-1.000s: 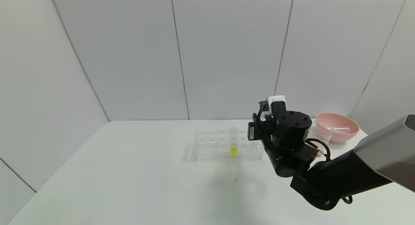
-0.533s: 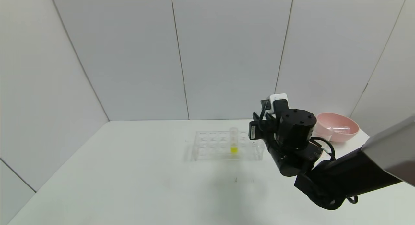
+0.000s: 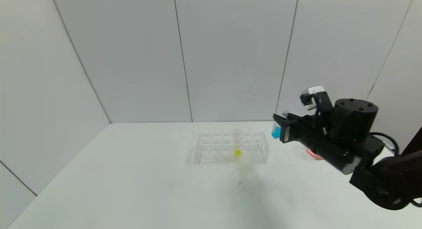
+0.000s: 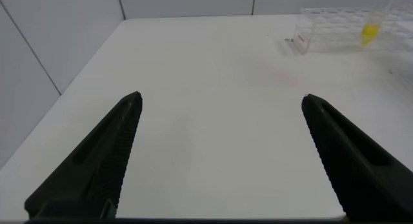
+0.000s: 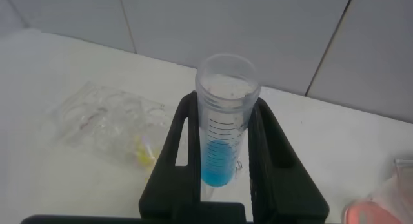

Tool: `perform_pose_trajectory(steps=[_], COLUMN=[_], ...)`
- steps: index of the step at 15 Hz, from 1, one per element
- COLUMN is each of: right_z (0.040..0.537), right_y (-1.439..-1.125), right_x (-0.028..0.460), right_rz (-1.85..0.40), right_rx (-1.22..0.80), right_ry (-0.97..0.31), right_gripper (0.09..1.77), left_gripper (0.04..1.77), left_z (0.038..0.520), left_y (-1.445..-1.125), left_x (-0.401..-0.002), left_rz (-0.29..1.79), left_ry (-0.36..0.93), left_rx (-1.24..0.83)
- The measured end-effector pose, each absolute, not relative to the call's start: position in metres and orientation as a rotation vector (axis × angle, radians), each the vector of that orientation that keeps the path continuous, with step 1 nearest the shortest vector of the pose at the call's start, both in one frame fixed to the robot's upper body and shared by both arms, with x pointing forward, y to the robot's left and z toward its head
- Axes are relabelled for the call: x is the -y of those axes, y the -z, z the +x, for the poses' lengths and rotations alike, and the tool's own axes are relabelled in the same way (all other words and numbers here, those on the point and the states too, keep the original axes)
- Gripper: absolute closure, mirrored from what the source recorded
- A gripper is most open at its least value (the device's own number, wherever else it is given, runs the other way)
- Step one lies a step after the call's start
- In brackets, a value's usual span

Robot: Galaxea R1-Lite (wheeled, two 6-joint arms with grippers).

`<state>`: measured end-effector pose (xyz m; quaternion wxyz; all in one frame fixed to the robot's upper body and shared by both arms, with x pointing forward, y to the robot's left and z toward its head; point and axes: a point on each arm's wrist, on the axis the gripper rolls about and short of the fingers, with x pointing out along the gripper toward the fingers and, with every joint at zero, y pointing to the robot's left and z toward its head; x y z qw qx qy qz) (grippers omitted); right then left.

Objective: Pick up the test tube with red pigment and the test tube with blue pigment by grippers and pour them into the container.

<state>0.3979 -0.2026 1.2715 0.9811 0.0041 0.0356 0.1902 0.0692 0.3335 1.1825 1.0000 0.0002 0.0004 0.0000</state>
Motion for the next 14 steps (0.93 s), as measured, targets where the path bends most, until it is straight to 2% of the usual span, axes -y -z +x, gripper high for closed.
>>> perform_pose_trajectory(steps=[5,10,14], right_z=[0.377,0.363,0.36], right_y=[-1.28,-1.286,-1.299], right_x=[0.297,0.384,0.432], right_rz=[0.042,0.087,0.112], right_rx=[-0.087,-0.112,-0.124], right_ry=[-0.496,-0.529,-0.525], right_gripper=[1.37,1.37,1.37], left_gripper=[0.05,0.05,0.05], left_z=[0.069,0.069,0.069], left_y=[-1.183,-1.183,-1.183], left_x=[-0.334,-0.334,-0.334], left_rz=[0.0,0.0,0.0], left_ry=[0.0,0.0,0.0], left_rx=[-0.001,-0.001,-0.001])
